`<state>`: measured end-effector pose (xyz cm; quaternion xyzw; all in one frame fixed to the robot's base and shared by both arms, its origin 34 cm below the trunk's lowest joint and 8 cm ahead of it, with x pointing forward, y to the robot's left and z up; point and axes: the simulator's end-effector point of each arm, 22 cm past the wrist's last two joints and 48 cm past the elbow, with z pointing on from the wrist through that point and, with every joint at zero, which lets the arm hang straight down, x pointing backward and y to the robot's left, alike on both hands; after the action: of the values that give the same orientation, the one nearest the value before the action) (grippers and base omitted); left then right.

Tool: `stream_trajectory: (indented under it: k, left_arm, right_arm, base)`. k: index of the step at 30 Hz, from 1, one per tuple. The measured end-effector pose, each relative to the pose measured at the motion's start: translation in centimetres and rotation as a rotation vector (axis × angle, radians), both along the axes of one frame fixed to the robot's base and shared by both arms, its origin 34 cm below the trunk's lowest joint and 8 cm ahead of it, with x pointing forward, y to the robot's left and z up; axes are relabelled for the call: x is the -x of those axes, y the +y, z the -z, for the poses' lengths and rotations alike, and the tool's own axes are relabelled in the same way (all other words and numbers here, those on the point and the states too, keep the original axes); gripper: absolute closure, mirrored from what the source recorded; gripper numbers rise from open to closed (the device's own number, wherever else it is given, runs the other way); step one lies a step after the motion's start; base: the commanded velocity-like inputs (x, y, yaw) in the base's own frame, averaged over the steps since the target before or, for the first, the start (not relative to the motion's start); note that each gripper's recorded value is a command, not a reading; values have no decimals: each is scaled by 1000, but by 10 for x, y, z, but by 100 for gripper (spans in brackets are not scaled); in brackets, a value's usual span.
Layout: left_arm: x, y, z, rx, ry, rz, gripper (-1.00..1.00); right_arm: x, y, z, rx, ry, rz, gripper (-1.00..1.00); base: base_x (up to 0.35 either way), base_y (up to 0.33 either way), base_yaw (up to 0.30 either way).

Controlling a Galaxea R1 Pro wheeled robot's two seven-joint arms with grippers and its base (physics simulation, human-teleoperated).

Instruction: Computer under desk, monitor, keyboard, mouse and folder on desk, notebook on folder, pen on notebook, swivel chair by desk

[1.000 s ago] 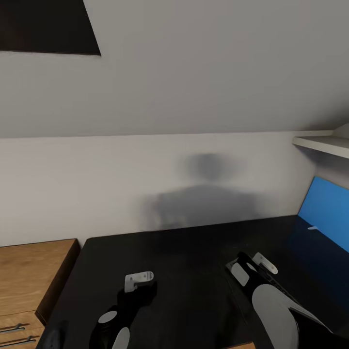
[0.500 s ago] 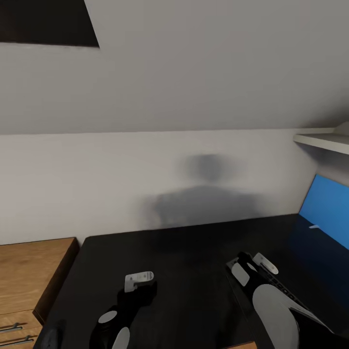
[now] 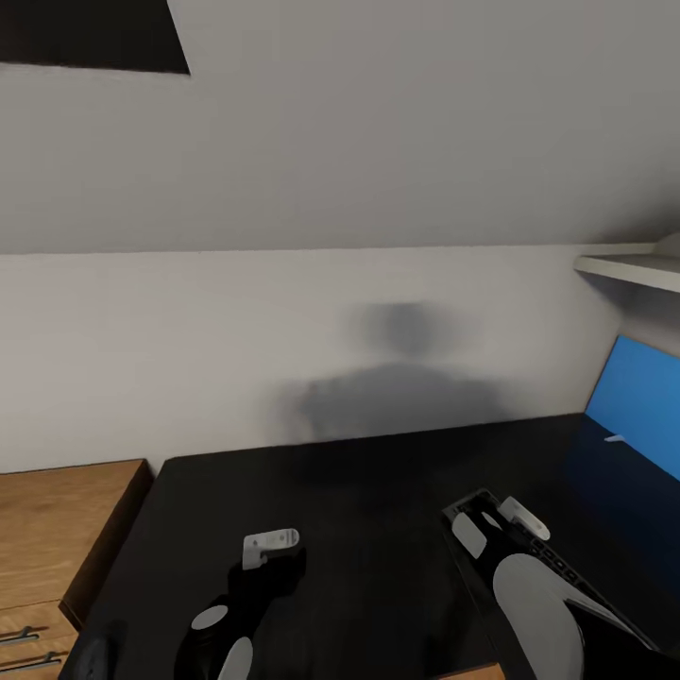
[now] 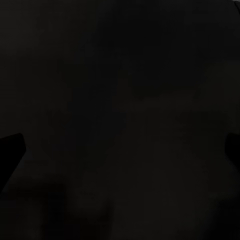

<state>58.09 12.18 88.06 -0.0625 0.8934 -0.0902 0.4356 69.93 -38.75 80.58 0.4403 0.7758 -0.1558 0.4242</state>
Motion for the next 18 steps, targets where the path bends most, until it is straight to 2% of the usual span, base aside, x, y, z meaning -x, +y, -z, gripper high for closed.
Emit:
stream_trajectory:
  k: [4,18]
  left_arm:
    - [-1,0,5,0,0,0,-100]
    - [-2,1,24,-1,-1,0,-100]
  right_arm:
    - [0,-2,3,25,9,-5,-100]
    - [0,-5,21,38,18,1,-100]
  base:
    - [0,0,0]
    - [0,0,0]
